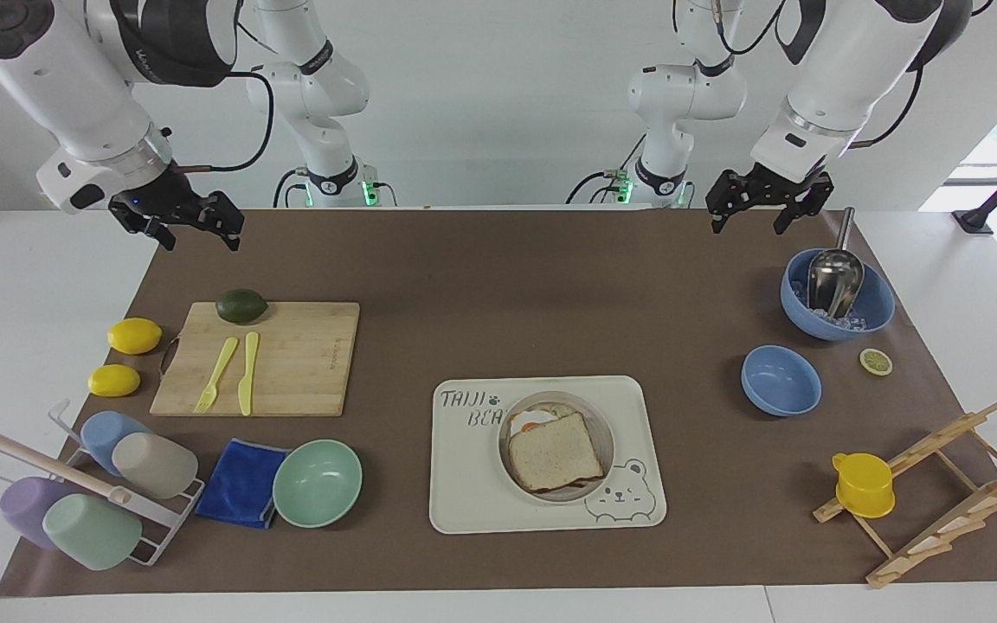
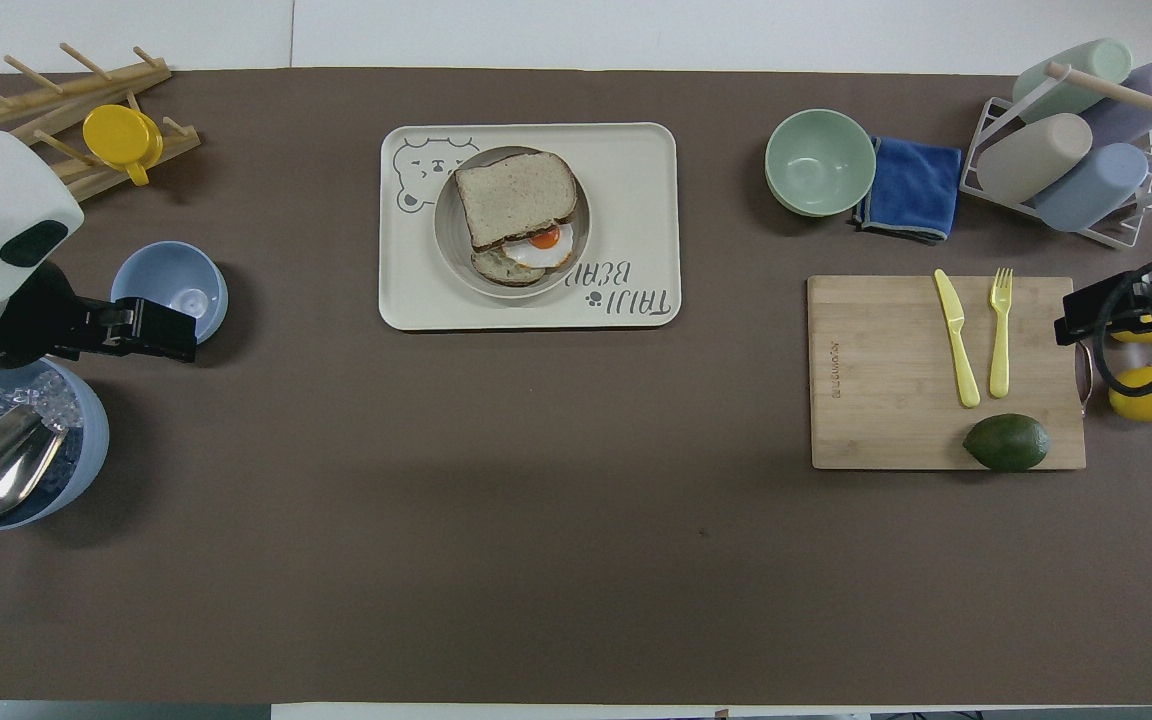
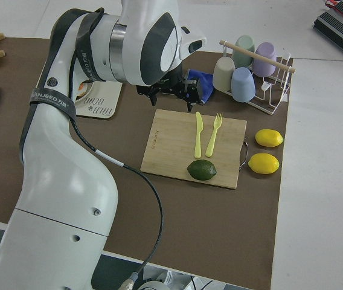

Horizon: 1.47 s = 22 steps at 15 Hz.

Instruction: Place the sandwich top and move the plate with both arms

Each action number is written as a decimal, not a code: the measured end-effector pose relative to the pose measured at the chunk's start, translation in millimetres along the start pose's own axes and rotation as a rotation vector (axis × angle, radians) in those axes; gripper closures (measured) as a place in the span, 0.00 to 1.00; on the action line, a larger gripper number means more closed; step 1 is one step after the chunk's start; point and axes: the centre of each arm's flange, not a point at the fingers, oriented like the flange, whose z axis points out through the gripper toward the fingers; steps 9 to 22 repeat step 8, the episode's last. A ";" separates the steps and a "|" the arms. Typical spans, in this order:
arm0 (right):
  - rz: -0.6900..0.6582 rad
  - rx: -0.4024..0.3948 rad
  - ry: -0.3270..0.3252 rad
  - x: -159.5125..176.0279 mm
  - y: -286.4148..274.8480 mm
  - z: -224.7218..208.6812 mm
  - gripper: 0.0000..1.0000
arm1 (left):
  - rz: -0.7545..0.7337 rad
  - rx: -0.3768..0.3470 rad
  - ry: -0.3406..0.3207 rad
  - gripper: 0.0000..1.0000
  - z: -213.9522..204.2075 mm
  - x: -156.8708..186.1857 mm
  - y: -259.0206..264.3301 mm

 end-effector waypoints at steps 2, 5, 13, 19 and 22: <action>0.000 0.000 0.000 0.0 0.0 0.0 0.00 | -0.003 0.000 0.000 0.00 -0.1 0.2 -2.0; 0.000 0.000 0.000 0.0 0.0 0.0 0.00 | 0.002 0.000 0.000 0.00 -0.2 0.3 -3.6; 0.000 0.000 0.000 0.0 0.0 0.0 0.00 | 0.001 0.000 0.001 0.00 -0.3 0.3 -4.2; 0.000 0.000 0.000 0.0 0.0 0.0 0.00 | 0.001 0.000 0.001 0.00 -0.3 0.3 -4.2; 0.000 0.000 0.000 0.0 0.0 0.0 0.00 | 0.001 0.000 0.001 0.00 -0.3 0.3 -4.2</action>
